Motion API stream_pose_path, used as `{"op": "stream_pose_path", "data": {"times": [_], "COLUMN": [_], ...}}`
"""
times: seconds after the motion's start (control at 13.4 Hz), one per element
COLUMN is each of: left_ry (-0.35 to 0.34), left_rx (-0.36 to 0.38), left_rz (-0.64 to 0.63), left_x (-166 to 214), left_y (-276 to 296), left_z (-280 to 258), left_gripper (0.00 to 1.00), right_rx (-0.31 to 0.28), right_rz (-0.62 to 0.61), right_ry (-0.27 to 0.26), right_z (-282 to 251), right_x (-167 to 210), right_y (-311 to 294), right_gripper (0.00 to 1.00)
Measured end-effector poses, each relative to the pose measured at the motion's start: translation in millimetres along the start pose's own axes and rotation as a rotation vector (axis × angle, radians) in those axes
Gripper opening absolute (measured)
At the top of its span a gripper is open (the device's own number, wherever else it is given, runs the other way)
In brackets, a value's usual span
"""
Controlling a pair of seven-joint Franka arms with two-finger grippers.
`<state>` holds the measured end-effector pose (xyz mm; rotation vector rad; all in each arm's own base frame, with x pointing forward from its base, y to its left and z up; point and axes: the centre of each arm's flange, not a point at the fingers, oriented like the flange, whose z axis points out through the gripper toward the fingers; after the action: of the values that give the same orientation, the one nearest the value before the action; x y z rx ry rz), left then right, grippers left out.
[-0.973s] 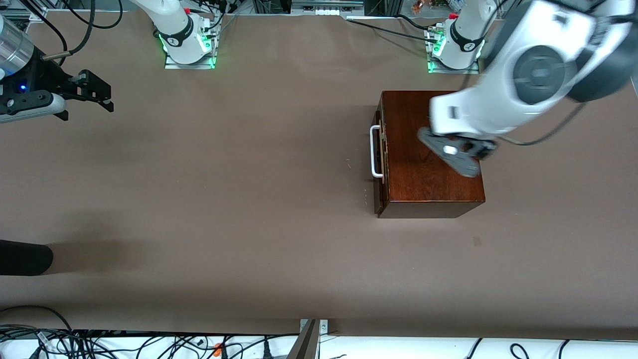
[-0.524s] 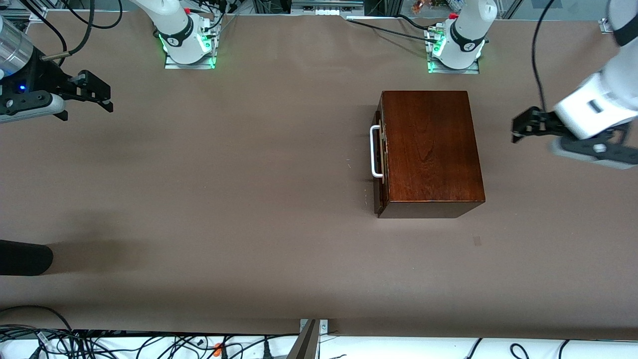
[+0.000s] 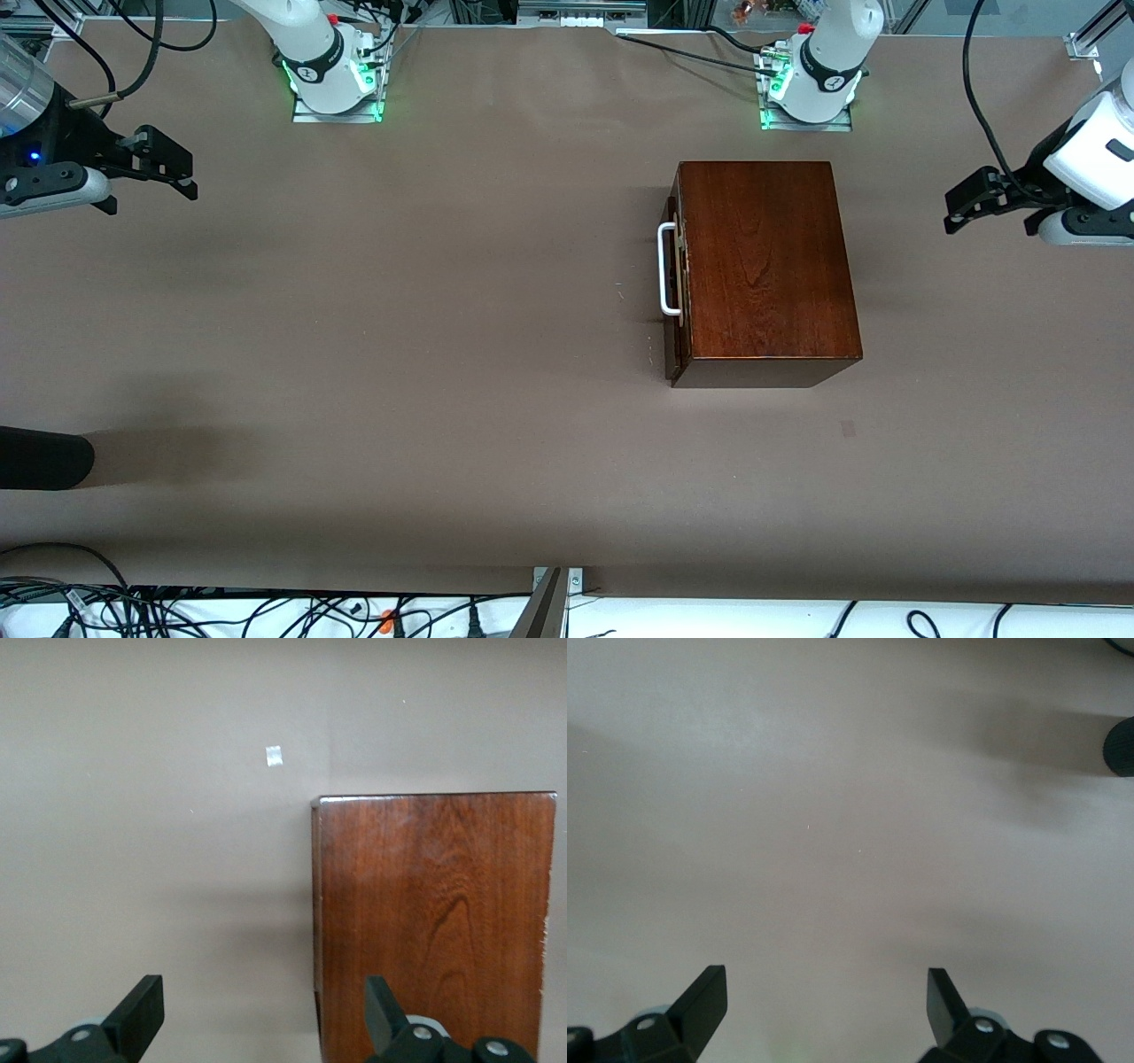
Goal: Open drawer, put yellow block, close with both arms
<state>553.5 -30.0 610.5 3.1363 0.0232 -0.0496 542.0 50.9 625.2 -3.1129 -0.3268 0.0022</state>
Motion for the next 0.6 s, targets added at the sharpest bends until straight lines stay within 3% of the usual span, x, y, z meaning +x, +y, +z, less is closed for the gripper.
{"op": "stream_pose_path", "data": {"times": [0.6], "left_ry": [-0.003], "left_rx": [-0.006], "left_rz": [-0.001], "left_x": [0.0], "left_y": [4.1], "left_z": [0.9], "left_gripper": [1.00], "right_rx": [0.000], "right_rz": [0.000], "right_ry": [0.000], "right_z": [0.0], "right_x": [0.0], "right_y": [0.0], "right_gripper": [1.00]}}
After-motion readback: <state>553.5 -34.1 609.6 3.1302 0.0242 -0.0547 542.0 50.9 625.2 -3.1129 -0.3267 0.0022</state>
